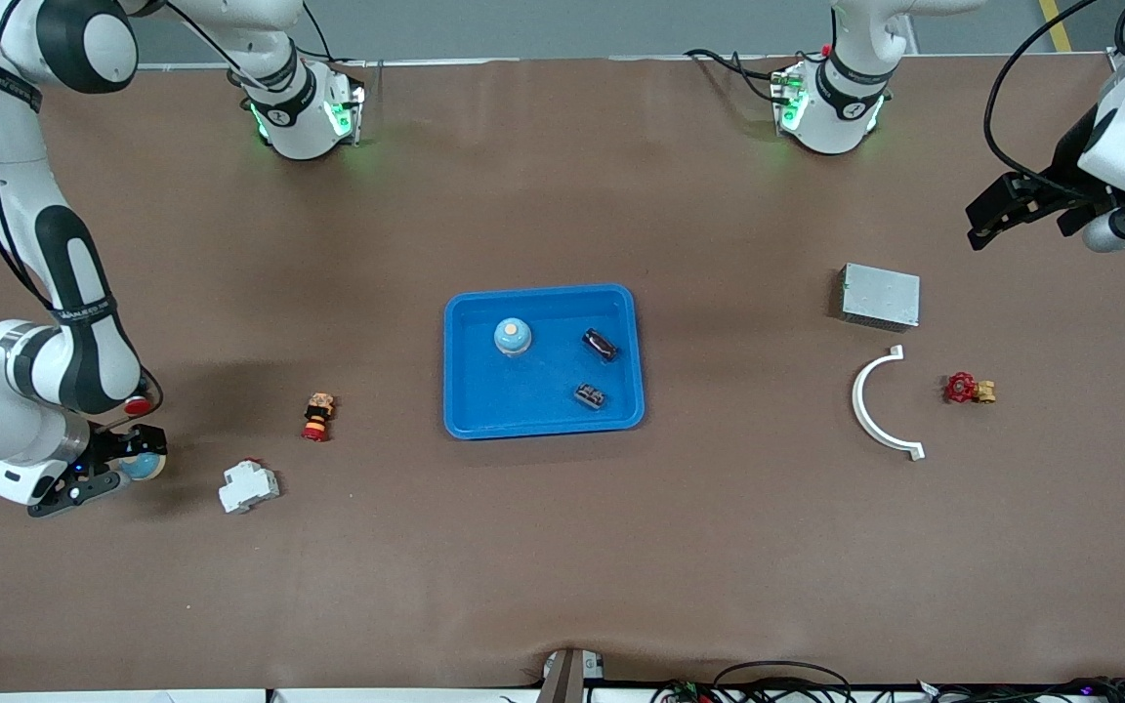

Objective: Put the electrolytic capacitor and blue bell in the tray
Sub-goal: 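Grasp the second blue bell with the right gripper, then lift and carry the bell toward the tray with the right gripper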

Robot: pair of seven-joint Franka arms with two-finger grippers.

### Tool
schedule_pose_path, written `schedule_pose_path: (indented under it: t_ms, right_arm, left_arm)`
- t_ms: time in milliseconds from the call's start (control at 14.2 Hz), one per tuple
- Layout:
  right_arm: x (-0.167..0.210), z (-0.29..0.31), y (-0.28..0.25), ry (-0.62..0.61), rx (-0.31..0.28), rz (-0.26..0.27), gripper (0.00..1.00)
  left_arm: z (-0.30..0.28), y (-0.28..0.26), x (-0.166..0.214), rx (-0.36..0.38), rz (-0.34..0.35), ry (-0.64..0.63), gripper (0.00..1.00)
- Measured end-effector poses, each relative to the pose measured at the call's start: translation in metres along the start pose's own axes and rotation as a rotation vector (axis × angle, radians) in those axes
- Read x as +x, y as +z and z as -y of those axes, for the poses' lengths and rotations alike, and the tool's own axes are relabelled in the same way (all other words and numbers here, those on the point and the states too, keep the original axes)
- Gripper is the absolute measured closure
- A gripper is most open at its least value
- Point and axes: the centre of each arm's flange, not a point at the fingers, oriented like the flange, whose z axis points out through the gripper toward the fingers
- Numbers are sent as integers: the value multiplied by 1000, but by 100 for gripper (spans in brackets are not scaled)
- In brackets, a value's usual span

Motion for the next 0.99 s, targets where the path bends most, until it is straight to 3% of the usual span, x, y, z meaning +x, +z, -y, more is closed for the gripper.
schedule_pose_path:
  t_ms: [494,776,987]
  right_arm:
    - [-1,-1,2,2,2,1,0]
    - [-2,-4,0,-16,2,-1,36]
    - [-1,-5,2,-17,0,-5,36]
  left_arm:
    - [1,2,1,0,3,-3,0]
    - [1,4,2,0,5,-2,0]
    - [0,5,3,-2,6,-1,0]
